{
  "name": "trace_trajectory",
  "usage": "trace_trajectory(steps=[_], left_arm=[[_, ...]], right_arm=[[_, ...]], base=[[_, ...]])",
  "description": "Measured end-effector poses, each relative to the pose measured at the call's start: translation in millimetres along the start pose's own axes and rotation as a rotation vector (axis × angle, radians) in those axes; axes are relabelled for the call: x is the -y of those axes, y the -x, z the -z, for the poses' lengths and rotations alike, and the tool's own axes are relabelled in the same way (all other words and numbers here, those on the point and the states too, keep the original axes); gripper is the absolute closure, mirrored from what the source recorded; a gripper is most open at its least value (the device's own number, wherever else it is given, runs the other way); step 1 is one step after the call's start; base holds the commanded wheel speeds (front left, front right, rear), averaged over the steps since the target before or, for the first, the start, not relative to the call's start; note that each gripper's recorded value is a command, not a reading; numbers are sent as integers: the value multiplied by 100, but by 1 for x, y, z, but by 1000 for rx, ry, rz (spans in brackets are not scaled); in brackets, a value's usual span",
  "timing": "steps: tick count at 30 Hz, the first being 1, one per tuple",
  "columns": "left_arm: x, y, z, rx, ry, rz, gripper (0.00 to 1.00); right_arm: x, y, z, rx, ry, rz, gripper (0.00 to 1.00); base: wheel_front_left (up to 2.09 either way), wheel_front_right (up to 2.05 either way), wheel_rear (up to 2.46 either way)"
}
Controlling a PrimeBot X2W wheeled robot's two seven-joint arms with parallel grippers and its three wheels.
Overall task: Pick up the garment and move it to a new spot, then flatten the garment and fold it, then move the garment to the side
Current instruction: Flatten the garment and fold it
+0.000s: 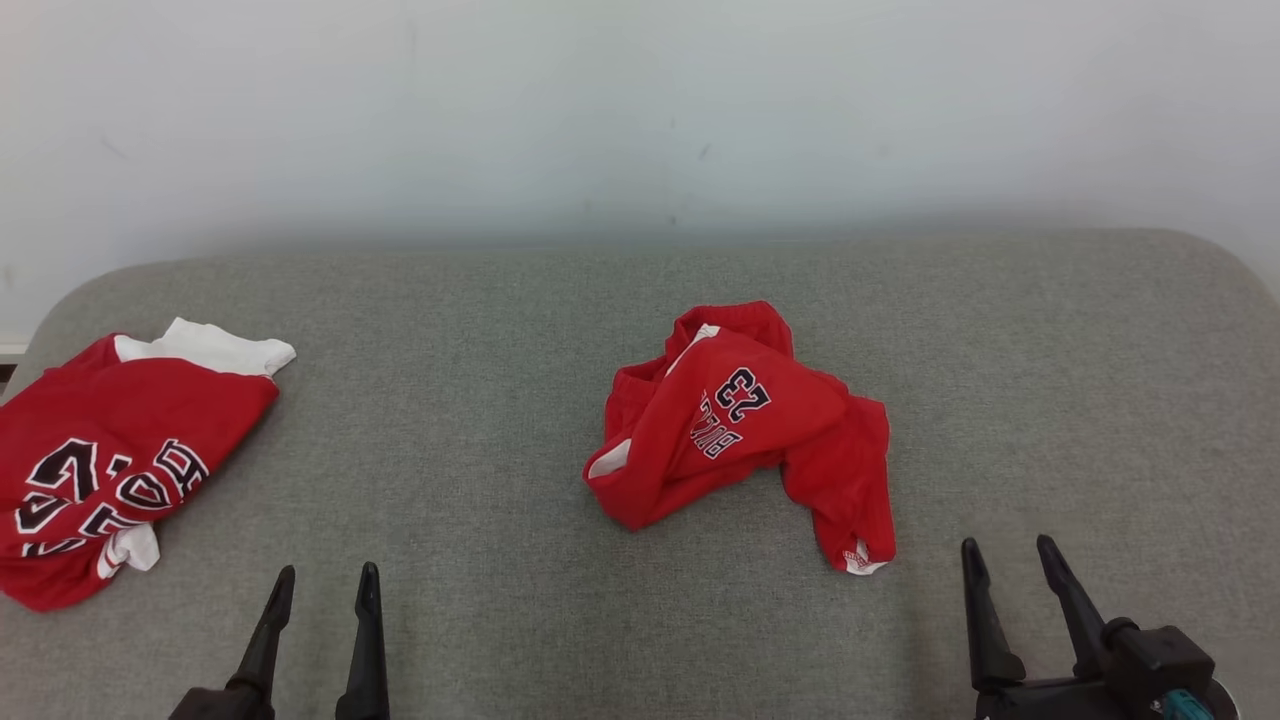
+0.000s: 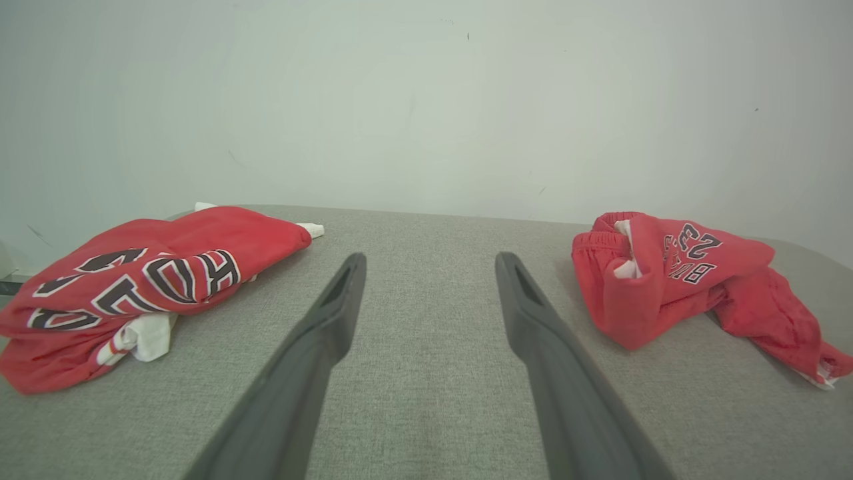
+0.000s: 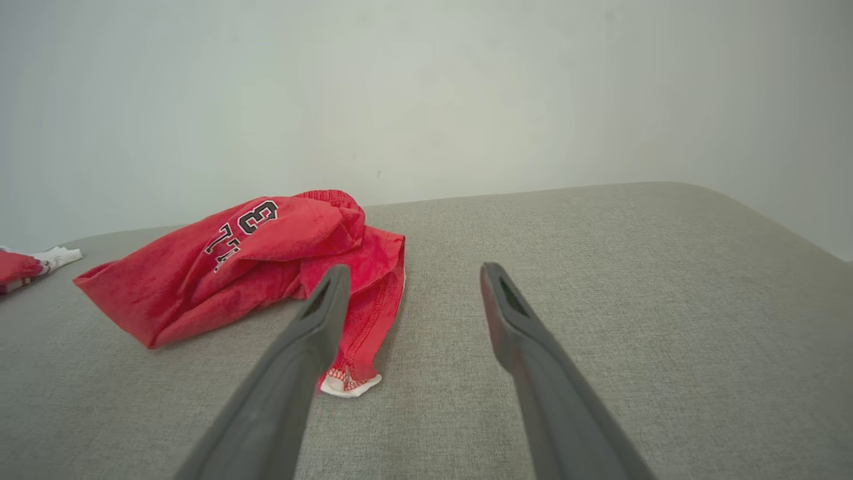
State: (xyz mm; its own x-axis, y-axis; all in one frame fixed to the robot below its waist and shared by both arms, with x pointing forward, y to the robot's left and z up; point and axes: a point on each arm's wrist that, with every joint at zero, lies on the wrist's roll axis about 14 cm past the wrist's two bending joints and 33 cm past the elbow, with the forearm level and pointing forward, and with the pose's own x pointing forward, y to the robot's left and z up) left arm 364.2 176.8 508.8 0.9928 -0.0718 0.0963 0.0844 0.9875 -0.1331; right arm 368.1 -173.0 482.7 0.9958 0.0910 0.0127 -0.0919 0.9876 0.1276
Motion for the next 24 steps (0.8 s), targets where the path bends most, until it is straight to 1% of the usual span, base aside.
trace_trajectory(steps=[3,5,11,16,20,24], left_arm=[[1,-1,1,-1,0,1,0],[2,-3,0,1,-1,3,0],[4,-7,-2,7,1,8,0],[1,-7,3,-8,5,-5,0],[-1,-7,7,-21,13,-18,0],[-6,-7,10,-31,17,-32,0]], right_arm=[[-6,-4,2,-8,6,-29,0],[-10,-15,-5,8,23,-59,0],[-32,-60,-21,3,94,-178,0],[-48,-102,-31,-28,141,-255,0],[-65,-139,-31,-93,173,-314,0],[-75,-160,-10,-221,204,-344,0]], base=[[0,0,0],[0,0,0],[0,0,0],[0,0,0],[0,0,0],[0,0,0]])
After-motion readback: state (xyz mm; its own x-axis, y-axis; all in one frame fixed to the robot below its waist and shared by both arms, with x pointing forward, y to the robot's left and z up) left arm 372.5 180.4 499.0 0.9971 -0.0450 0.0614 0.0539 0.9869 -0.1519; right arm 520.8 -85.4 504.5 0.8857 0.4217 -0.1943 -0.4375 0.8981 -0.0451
